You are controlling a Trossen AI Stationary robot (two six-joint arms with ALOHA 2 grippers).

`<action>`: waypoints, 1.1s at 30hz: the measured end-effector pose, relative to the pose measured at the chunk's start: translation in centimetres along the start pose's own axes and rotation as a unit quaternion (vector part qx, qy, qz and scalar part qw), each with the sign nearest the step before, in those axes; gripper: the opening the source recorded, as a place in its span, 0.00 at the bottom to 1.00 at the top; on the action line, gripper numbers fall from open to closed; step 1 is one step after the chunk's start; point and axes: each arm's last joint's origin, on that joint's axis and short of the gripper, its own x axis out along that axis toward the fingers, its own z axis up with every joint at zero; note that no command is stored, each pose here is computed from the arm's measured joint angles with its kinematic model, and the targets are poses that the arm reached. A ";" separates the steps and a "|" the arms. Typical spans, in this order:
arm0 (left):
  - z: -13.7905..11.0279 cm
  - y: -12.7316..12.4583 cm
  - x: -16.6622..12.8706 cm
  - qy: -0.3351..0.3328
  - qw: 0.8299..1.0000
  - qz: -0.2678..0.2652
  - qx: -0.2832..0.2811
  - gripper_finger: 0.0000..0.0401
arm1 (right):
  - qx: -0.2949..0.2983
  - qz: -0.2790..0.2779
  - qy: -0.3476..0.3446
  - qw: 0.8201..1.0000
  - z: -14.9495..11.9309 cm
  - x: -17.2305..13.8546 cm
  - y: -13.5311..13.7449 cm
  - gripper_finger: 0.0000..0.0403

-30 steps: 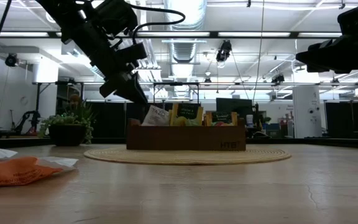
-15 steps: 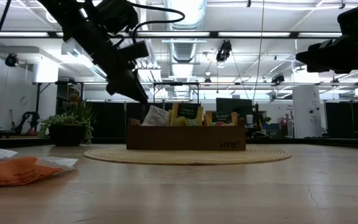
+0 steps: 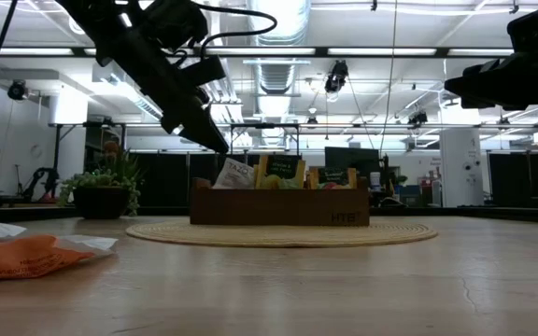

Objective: Pick & Place Tea
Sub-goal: Put the white tea bag into the left section of the wooden organizer

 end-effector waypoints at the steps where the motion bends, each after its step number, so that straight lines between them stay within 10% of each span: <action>1: 0.0 0.1 0.0 -0.003 1.000 0.002 -0.002 0.29 | 0.000 0.000 0.000 1.000 0.0 0.0 0.0 0.02; 18: -0.2 0.4 1.5 -0.005 1.000 0.008 -0.011 0.27 | 0.000 0.000 0.000 1.000 0.0 0.0 0.0 0.02; 33: -0.8 0.3 1.6 0.025 1.000 0.003 0.002 0.00 | 0.000 0.000 0.000 1.000 0.0 0.0 0.0 0.02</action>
